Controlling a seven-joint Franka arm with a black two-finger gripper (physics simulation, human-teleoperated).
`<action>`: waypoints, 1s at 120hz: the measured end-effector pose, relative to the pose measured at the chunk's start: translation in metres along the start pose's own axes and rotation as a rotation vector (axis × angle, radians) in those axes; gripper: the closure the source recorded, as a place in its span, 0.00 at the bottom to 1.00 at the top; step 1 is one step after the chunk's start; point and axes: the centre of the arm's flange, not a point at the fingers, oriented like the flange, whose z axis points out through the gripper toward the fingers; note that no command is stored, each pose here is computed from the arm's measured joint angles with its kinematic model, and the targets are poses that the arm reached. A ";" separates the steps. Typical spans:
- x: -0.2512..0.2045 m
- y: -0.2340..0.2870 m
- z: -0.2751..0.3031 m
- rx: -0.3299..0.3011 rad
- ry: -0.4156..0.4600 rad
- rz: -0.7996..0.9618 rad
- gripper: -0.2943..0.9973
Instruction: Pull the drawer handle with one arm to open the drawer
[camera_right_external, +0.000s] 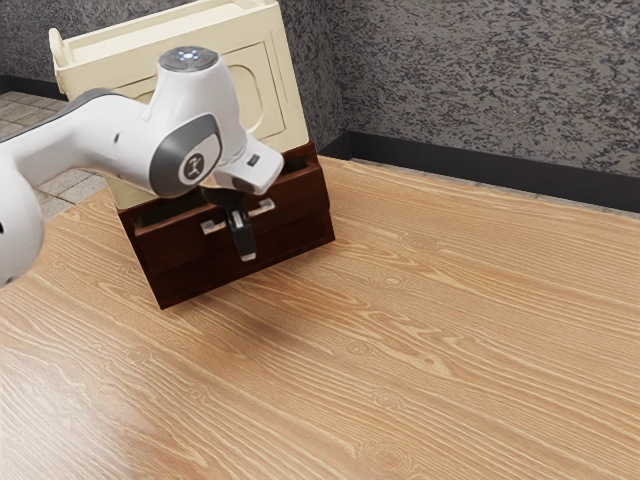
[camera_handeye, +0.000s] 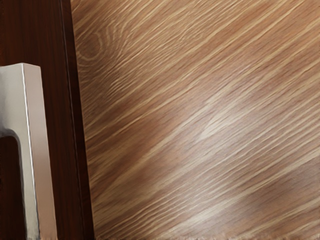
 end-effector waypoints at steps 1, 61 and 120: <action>0.000 0.000 0.000 0.000 0.000 0.000 0.28; -0.002 0.020 -0.009 -0.006 0.001 -0.001 0.28; 0.001 0.039 -0.016 -0.005 0.003 -0.004 0.29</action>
